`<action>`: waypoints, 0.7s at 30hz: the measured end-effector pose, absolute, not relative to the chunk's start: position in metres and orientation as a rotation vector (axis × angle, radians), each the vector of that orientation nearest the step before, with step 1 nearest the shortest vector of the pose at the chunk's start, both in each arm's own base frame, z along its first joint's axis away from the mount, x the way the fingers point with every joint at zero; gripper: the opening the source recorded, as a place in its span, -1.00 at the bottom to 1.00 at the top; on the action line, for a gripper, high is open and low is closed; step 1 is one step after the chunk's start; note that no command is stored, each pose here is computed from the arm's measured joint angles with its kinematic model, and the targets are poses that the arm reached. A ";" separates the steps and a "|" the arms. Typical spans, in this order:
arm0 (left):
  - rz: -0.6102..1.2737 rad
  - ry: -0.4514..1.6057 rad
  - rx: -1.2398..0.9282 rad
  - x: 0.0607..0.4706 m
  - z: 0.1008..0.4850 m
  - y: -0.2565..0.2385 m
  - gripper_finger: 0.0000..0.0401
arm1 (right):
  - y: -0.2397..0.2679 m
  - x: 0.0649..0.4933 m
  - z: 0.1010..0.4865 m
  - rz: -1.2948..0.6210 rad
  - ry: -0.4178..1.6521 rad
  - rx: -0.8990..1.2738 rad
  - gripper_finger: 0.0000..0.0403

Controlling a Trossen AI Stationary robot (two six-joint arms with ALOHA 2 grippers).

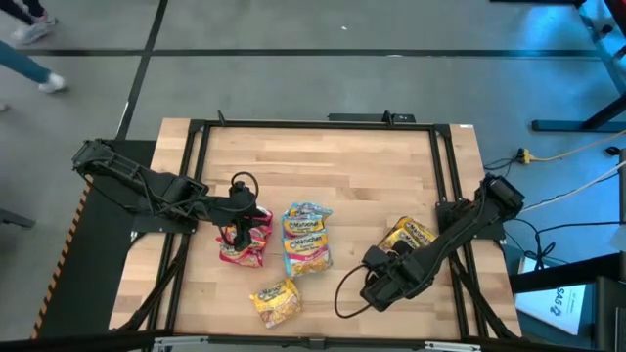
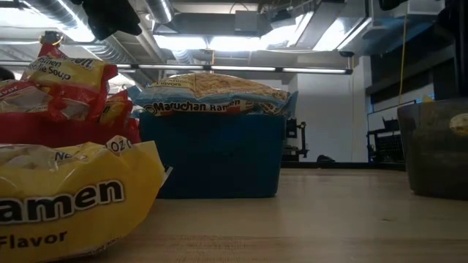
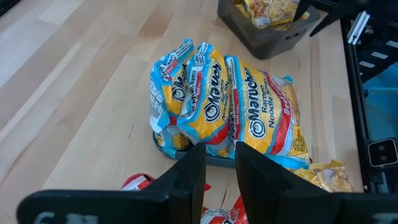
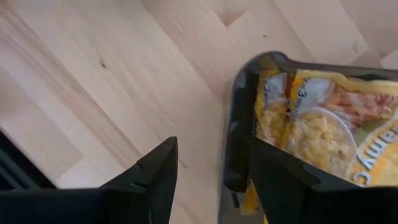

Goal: Sort Maruchan noodles
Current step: Adjust the black bin

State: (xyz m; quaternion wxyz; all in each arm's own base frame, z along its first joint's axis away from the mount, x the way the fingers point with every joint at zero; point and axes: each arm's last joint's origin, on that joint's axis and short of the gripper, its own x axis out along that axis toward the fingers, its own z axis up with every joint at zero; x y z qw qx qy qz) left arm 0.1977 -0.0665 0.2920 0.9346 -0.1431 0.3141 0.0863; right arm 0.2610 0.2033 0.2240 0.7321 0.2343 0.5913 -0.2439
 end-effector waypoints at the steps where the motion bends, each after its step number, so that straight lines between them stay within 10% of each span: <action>1: 0.176 0.642 -0.293 0.198 0.292 -0.066 -0.60 | 0.203 0.264 0.222 -0.539 1.296 0.522 -0.07; 21: 0.167 0.647 -0.290 0.198 0.292 -0.067 -0.60 | 0.197 0.274 0.210 -0.569 1.303 0.492 -0.83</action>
